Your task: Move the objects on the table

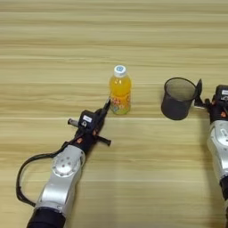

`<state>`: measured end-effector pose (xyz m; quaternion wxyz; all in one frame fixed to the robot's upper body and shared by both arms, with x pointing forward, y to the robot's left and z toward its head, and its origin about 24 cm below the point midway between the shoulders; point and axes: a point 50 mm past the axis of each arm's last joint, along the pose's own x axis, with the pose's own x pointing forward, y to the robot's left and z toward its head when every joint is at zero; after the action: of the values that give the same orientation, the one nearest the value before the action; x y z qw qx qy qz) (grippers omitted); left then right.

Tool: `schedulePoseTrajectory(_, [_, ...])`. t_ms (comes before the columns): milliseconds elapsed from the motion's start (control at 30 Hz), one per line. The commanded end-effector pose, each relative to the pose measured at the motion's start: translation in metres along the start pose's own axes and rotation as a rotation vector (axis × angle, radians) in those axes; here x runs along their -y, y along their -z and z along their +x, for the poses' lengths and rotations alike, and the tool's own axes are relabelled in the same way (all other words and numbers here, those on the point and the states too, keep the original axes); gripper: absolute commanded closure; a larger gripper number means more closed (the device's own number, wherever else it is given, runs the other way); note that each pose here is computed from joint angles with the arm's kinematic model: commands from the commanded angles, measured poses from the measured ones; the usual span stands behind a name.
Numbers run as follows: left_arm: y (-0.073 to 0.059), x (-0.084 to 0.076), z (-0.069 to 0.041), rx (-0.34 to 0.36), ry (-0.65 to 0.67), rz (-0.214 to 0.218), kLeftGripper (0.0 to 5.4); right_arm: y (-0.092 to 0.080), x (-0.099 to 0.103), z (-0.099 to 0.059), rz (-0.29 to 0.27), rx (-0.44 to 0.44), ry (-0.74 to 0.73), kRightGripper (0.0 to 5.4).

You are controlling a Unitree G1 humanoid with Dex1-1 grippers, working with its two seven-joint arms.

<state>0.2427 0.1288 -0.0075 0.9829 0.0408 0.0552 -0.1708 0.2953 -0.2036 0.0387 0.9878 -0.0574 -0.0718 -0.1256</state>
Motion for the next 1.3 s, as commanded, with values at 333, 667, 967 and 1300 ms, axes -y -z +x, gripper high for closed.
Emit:
schedulePoseTrajectory(333, [0.026, -0.029, -0.008, -0.124, -0.142, 0.020, 5.14, -0.004, -0.001, 0.002, 0.000, 0.012, -0.004, 0.00])
schedulePoseTrajectory(667, [0.028, -0.046, -0.012, -0.130, -0.199, 0.023, 5.14, -0.004, -0.001, 0.001, -0.001, 0.012, -0.004, 0.00])
schedulePoseTrajectory(967, [0.027, -0.042, -0.010, -0.131, -0.189, 0.032, 4.58, -0.004, -0.001, 0.002, -0.002, 0.010, -0.006, 0.00])
schedulePoseTrajectory(1300, [0.018, -0.039, -0.007, -0.069, -0.161, 0.004, 3.63, -0.003, -0.002, 0.002, -0.003, 0.007, -0.008, 0.00])
